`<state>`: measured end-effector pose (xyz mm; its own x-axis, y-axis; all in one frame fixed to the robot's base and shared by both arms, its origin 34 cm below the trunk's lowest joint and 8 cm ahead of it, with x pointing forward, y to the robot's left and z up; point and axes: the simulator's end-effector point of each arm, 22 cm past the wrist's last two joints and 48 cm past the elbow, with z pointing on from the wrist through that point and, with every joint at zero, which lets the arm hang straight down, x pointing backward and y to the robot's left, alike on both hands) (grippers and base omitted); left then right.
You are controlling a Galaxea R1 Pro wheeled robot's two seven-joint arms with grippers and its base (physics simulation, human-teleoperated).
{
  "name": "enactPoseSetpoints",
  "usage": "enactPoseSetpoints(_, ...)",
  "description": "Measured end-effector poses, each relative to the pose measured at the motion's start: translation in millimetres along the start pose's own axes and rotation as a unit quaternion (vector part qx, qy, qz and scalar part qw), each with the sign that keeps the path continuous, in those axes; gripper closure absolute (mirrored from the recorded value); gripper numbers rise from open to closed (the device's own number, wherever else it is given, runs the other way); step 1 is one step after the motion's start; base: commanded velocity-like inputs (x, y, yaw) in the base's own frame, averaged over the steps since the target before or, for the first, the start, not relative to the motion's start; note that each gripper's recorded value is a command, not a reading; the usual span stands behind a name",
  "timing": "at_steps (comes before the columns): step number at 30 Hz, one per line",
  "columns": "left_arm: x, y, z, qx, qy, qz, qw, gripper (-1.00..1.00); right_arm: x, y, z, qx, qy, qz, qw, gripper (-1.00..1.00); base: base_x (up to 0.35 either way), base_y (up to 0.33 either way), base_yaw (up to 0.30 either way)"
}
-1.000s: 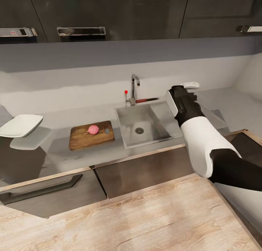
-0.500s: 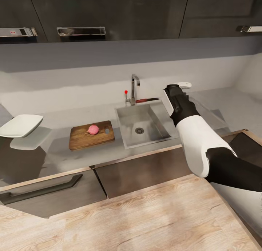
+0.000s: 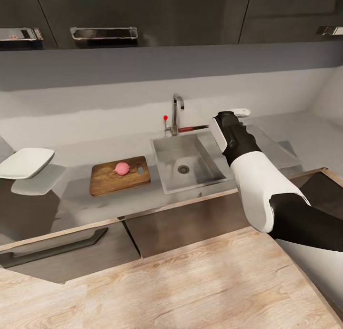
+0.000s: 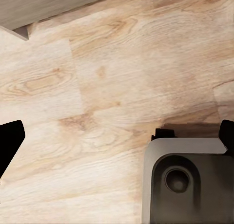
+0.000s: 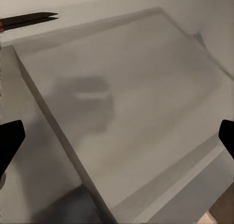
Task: In the kitchen, take the Vidalia onion out of the sink, dice it on the chopping board with the paring knife, put the diced onion into the bowl on the countertop, then place both the paring knife and the chopping board into the sink.
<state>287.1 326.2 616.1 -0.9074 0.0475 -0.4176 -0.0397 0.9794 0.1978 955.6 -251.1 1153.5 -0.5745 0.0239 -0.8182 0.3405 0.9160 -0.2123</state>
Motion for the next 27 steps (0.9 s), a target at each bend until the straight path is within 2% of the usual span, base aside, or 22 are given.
enactPoseSetpoints(5, 4, 0, -0.1, 0.0, 0.005, 0.001, 1.0, -1.0, 5, 3, 4.6, -0.003, 0.004, -0.002, 1.0, -1.0, 0.205, 0.166, 0.0)
enactPoseSetpoints(9, 8, 0, -0.1, 0.0, 0.012, 0.002, 0.9999, -1.0, 10, 15, 8.0, -0.027, 0.007, -0.004, 0.9996, -1.0, 0.239, 0.192, 0.0)
enactPoseSetpoints(15, 13, 0, -0.4, 0.0, 0.018, 0.003, 0.9998, -1.0, 16, 20, 13.4, -0.032, 0.013, -0.006, 0.9994, -1.0, 0.24, 0.171, 0.0)
enactPoseSetpoints(27, 21, -1, -0.7, 0.001, 0.028, 0.005, 0.9996, -1.0, 29, 26, 24.2, -0.034, 0.022, -0.01, 0.9991, -1.0, 0.197, -0.033, 0.0)
